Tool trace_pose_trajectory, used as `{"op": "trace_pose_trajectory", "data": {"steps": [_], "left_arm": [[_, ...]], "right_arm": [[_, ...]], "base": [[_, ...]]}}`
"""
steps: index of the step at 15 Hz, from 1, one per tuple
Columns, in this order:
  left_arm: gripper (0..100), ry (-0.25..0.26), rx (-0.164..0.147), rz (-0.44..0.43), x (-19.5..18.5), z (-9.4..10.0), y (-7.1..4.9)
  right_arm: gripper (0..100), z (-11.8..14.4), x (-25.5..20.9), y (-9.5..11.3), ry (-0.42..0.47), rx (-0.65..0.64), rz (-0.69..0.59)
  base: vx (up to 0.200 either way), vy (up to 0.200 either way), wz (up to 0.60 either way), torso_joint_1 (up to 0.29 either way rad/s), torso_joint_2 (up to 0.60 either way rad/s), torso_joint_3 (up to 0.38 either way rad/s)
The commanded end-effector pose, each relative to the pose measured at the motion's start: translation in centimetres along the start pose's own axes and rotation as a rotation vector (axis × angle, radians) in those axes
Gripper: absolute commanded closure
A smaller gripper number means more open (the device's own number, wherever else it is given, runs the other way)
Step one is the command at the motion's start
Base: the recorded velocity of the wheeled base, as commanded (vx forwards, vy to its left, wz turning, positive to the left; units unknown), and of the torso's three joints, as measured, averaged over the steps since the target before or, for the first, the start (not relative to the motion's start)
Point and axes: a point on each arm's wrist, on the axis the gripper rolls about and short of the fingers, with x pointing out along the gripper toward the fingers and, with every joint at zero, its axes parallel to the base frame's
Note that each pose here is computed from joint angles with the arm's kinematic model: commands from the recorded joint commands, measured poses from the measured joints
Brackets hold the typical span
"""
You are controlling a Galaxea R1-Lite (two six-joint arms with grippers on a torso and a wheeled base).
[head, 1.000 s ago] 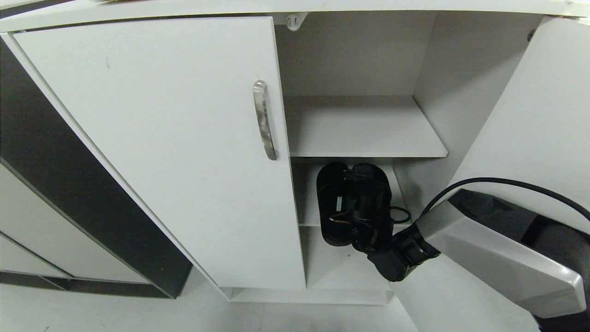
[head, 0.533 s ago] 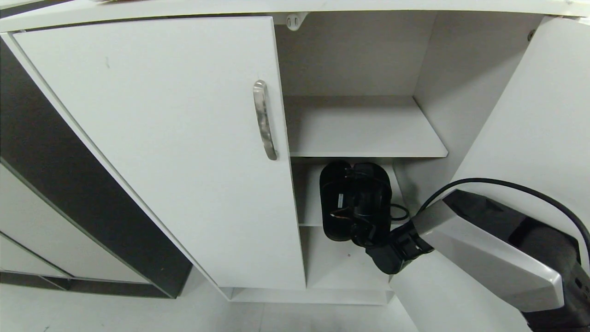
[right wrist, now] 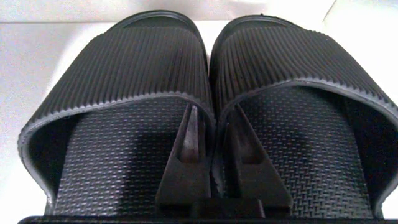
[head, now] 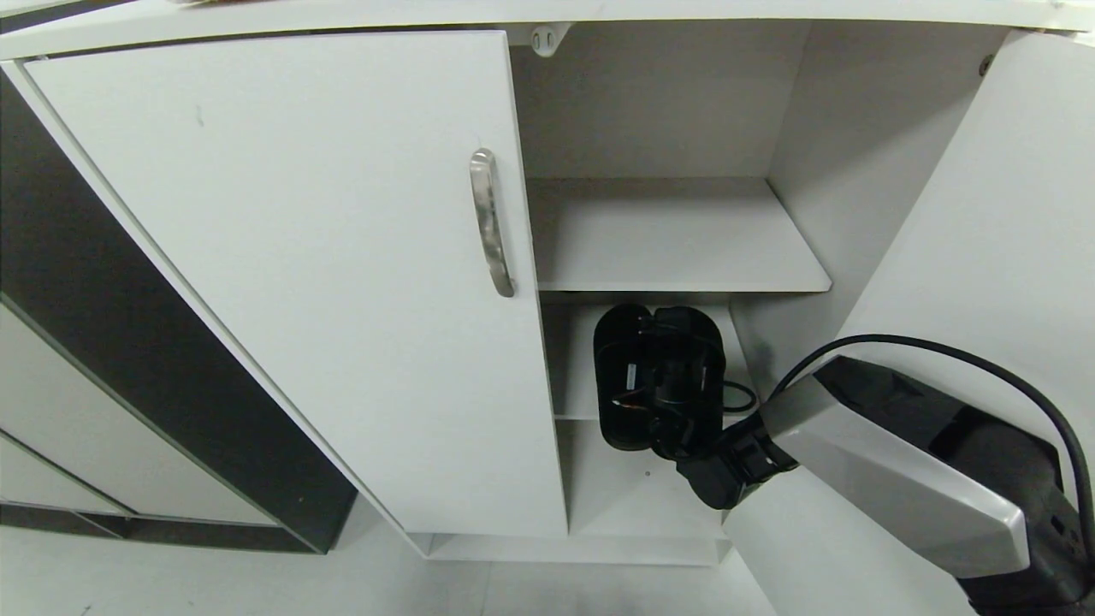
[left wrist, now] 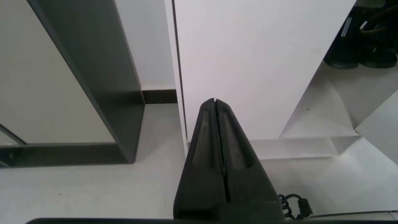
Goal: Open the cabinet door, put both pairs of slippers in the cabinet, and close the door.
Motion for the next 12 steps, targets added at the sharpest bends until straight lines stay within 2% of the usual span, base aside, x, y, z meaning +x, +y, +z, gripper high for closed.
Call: {"op": "trace_pose_trajectory", "data": {"steps": [1,7,12], "left_arm": [[100,0.001,0.0,0.0,0.0,0.0,0.0],[100,0.001,0.0,0.0,0.0,0.0,0.0],[100,0.001,0.0,0.0,0.0,0.0,0.0]], "right_arm": [[0,-0.1,0.0,0.0,0.0,0.0,0.0],[0,0.2,-0.4,-0.4,0.01,-0.008,-0.003],[0,1.9,-4.9,-1.2,0.047,-0.029,0.041]], "base": [[0.0,0.0,0.0,0.0,0.0,0.0],[0.0,0.0,0.0,0.0,0.0,0.0],[0.0,0.0,0.0,0.0,0.0,0.0]]}}
